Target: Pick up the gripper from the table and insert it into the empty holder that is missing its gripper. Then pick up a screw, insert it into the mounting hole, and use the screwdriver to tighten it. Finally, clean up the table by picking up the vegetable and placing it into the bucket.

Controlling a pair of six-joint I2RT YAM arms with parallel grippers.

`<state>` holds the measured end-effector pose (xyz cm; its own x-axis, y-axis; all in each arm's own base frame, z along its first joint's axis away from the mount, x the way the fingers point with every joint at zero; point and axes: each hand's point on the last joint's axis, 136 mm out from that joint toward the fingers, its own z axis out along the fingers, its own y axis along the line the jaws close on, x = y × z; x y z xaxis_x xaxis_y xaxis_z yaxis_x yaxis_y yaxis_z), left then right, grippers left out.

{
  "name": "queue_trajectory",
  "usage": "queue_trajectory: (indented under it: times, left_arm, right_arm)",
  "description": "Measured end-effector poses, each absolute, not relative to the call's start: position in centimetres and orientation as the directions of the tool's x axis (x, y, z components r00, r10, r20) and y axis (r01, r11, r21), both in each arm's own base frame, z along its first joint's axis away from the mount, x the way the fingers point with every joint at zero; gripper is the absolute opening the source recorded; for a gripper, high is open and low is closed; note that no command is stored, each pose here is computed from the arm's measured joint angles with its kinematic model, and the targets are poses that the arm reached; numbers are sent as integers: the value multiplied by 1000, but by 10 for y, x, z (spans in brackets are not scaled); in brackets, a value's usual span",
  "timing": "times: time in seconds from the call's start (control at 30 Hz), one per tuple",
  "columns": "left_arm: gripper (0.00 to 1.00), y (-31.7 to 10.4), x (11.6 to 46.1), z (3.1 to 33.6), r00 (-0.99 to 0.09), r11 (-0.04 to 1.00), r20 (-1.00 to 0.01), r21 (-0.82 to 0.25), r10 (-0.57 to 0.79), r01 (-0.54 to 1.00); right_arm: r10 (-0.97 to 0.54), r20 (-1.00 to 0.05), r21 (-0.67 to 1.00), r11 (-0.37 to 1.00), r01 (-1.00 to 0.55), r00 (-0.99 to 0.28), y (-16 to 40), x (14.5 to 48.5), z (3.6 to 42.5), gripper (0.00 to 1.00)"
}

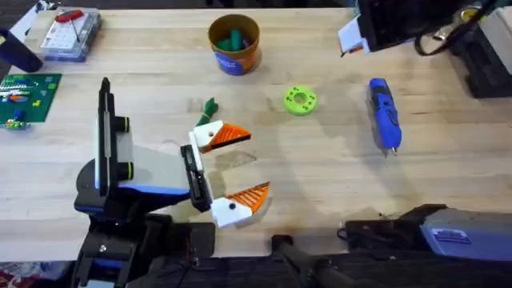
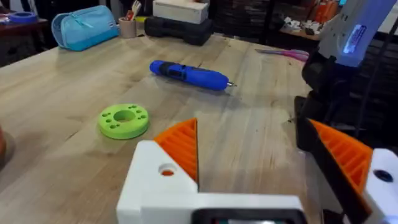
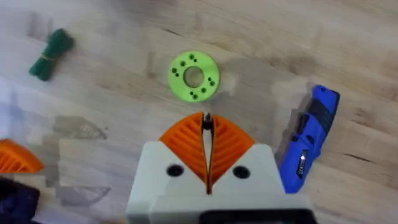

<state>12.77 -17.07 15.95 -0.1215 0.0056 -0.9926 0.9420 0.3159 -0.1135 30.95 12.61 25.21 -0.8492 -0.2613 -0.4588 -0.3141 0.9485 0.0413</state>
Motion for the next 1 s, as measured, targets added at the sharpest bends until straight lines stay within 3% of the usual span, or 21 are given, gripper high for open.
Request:
queue_trajectory:
  times: [0.43, 1.0]
  left_arm:
    - [992, -171, 128, 159, -122, 316, -993, -114, 6, 942]
    - [992, -171, 128, 159, -122, 316, -993, -114, 6, 942]
  right_arm:
    - [-453, -568, 12, 830, -557, -687, 187, 276, 319, 7]
    - [-617, -642, 61, 550, -833, -455, 284, 206, 335, 7]
